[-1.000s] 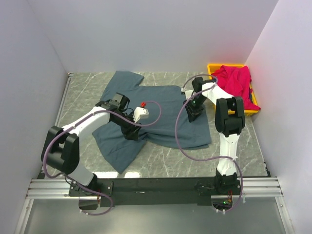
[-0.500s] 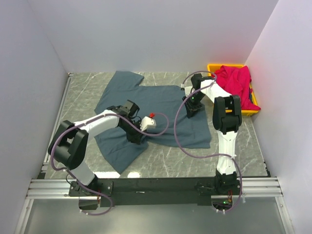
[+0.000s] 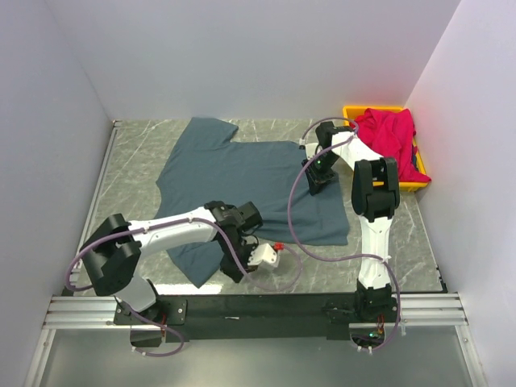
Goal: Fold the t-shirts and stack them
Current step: Flatten the tshirt out
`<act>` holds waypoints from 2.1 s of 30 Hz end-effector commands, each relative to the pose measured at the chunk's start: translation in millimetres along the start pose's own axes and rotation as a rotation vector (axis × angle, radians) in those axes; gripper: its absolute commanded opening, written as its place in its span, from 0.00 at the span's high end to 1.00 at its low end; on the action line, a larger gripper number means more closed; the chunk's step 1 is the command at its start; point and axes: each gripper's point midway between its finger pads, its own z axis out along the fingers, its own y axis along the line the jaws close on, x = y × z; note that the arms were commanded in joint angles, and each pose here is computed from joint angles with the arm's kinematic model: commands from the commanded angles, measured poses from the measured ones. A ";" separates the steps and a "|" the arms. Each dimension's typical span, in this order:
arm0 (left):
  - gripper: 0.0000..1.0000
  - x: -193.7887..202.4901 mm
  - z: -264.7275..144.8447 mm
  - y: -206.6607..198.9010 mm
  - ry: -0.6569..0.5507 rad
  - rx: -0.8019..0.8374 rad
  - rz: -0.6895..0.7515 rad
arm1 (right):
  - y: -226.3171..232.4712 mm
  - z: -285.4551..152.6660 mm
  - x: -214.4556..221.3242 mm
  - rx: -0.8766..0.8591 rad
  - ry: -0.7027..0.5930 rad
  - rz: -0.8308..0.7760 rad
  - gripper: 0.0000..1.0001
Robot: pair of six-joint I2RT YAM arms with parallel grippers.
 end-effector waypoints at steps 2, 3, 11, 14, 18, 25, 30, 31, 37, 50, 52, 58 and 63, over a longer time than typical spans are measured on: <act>0.48 -13.2 -45.0 34.3 -0.155 -0.151 -0.082 | -8.6 -2.0 -5.6 0.030 -0.019 -0.005 0.65; 0.39 -3.8 -63.7 55.7 -0.184 -0.224 -0.137 | -6.4 -3.6 -6.0 0.024 -0.022 -0.007 0.65; 0.34 36.6 -104.8 125.5 -0.152 -0.359 -0.139 | -3.8 -4.9 -4.6 0.013 -0.019 -0.002 0.65; 0.32 43.0 -93.7 134.5 -0.137 -0.349 -0.106 | -4.1 -4.3 -3.9 0.013 -0.013 -0.002 0.65; 0.31 49.5 -77.1 138.4 -0.128 -0.299 -0.098 | -5.1 -6.1 -4.2 0.020 -0.013 -0.008 0.65; 0.30 55.3 -63.4 145.1 -0.112 -0.273 -0.090 | -5.2 -3.4 -2.9 0.015 -0.003 -0.007 0.65; 0.57 51.9 -52.4 121.9 -0.083 -0.195 -0.045 | -6.0 -2.3 -0.8 0.021 0.004 -0.015 0.65; 0.63 51.2 -51.0 117.4 -0.076 -0.189 -0.035 | -6.8 -3.1 -1.2 0.026 0.004 -0.017 0.65; 1.00 32.0 -35.1 60.2 -0.021 -0.094 0.045 | -7.5 -4.3 -3.4 0.030 -0.003 -0.021 0.65; 0.41 -51.5 -22.1 3.9 -0.112 0.032 -0.068 | -5.3 -6.1 -1.5 0.021 -0.006 -0.016 0.64; 0.46 -49.6 -36.6 5.9 -0.153 0.044 -0.113 | -5.2 -5.5 -0.5 0.020 -0.003 -0.017 0.65; 0.69 29.0 -67.8 56.8 -0.094 -0.113 -0.285 | -2.5 -12.9 1.8 0.021 -0.012 -0.027 0.65; 0.69 91.5 -51.8 51.7 0.070 -0.168 -0.304 | 0.0 -21.2 5.7 0.025 -0.014 -0.038 0.65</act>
